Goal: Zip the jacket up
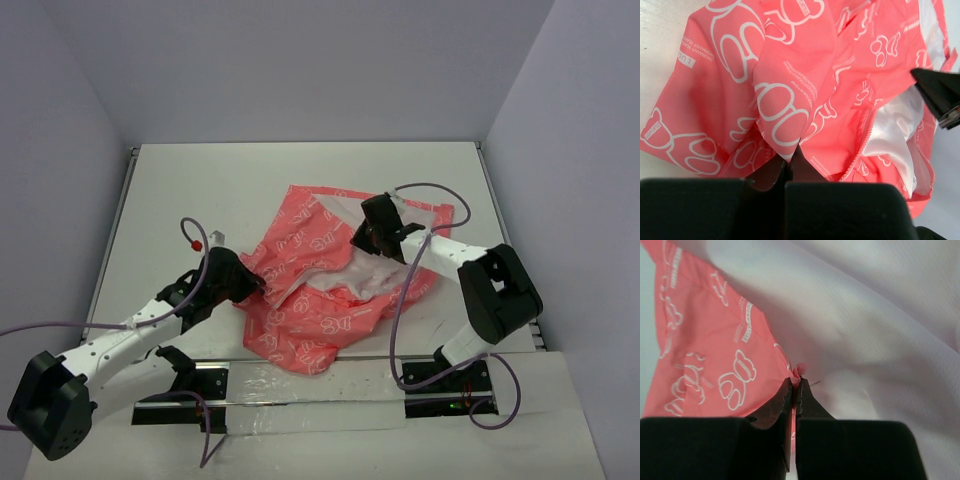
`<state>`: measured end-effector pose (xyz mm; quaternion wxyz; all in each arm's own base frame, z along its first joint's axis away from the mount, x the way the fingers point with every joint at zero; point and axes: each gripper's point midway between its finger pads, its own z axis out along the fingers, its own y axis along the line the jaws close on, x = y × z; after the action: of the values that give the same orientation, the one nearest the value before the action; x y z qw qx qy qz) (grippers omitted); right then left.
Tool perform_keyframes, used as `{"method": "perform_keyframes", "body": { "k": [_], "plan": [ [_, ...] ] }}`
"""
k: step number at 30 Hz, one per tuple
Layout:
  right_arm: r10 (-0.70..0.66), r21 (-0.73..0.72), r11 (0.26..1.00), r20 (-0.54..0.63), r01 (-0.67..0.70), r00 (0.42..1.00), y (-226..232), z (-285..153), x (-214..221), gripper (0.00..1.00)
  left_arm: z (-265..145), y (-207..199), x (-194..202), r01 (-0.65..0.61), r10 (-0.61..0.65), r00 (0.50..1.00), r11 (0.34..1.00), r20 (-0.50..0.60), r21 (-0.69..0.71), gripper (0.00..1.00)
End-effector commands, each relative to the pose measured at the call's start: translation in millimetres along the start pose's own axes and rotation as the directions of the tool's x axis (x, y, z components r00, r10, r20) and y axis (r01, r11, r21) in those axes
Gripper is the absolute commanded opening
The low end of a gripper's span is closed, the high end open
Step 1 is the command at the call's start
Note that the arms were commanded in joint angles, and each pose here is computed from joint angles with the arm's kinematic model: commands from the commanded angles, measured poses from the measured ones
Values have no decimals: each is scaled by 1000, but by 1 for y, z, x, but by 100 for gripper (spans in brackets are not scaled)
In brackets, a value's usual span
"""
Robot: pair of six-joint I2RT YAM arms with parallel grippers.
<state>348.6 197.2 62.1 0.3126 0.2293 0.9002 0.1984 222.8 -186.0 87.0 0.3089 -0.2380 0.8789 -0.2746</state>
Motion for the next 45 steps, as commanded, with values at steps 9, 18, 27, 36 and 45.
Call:
{"method": "perform_keyframes", "body": {
  "k": [9,18,27,36,45],
  "plan": [
    [-281,-154,945,70,289,957,70,-27,-50,0,-41,15,4,-57,56,998,997,15,59,31],
    [-417,-380,839,9,389,909,101,-56,-29,0,-72,-91,-65,-290,249,947,935,204,204,99],
    [-380,-351,877,-90,328,921,100,-81,-25,0,-13,-174,-34,-390,367,918,767,151,509,97],
    [-328,-324,902,-82,285,941,93,-100,-28,0,3,-210,-12,-367,385,915,663,123,652,82],
    [-314,-334,904,-87,269,946,95,-106,-23,0,21,-227,17,-418,462,880,639,113,646,81]
  ]
}}
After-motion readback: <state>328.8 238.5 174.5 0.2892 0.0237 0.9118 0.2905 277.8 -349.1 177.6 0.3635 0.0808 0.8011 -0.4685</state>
